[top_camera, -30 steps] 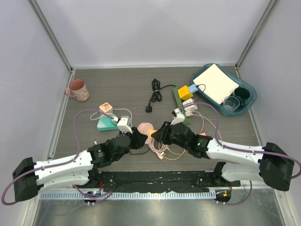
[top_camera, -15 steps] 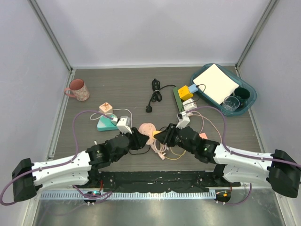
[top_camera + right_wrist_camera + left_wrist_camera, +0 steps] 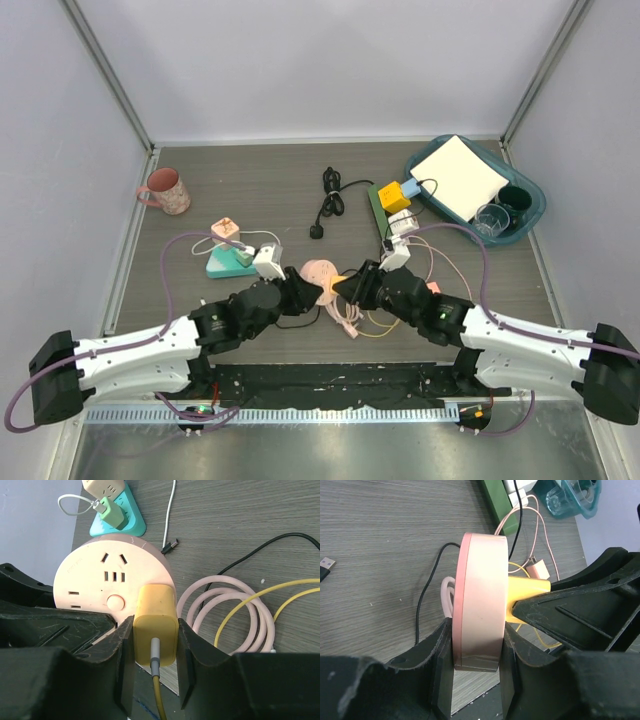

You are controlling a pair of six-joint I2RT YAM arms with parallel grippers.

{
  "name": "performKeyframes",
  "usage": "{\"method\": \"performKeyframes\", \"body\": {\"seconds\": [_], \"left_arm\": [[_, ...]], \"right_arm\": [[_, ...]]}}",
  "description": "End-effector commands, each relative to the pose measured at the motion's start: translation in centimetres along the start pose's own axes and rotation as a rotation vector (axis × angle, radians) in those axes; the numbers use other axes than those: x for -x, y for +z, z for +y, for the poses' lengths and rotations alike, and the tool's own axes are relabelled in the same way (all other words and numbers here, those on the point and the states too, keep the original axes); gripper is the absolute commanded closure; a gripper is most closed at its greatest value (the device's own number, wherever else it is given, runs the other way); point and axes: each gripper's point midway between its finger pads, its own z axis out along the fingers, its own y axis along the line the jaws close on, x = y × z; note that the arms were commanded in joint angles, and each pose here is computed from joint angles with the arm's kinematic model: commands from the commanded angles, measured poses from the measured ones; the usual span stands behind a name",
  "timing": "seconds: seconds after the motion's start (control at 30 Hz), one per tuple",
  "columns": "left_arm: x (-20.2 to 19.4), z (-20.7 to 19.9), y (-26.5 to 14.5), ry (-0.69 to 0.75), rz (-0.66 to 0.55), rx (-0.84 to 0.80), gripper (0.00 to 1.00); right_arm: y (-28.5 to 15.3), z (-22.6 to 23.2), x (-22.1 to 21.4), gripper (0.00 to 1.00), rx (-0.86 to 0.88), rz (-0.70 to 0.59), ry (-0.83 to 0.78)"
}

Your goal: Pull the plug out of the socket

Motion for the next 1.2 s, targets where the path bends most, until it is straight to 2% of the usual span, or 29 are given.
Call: {"method": "performKeyframes", "body": {"seconds": [0.0, 0.1, 0.17, 0.33, 0.43, 0.6, 0.8, 1.17], "left_arm": [[0.1, 8.1, -0.2, 0.107, -0.029, 0.315, 1.0], [-0.1, 8.8, -0.1, 0.123, -0.019, 0.355, 1.0], [-0.5, 8.5, 0.1, 0.085, -0.006, 0.326, 1.0], [-0.1, 8.2, 0.2, 0.058, -0.021, 0.315, 1.0], [-0.4, 8.5, 0.2, 0.087, -0.002, 0.333, 1.0], [-0.6, 7.6, 0.5, 0.081, -0.014, 0.245, 1.0], [-0.9, 6.9, 0.7, 0.11, -0.008, 0.182, 1.0], [-0.1, 7.4, 0.6, 0.109, 0.015, 0.303, 1.0]], "right_arm": [[-0.7, 4.7, 1.7, 0.99, 0.202, -0.048, 0.043], [-0.2, 3.8, 0.9, 0.99, 0.166, -0.041, 0.045], [-0.1, 3.1, 0.6, 0.99, 0.142, -0.036, 0.041], [-0.7, 1.9, 2.0, 0.99, 0.032, -0.058, -0.038], [-1.1, 2.4, 2.4, 0.99, 0.058, -0.054, -0.035], [-1.6, 3.7, 1.7, 0.99, 0.137, 0.009, 0.009], [-2.4, 4.2, 2.3, 0.99, 0.183, 0.01, 0.003], [-0.8, 4.3, 1.4, 0.99, 0.218, 0.009, 0.043]]}}
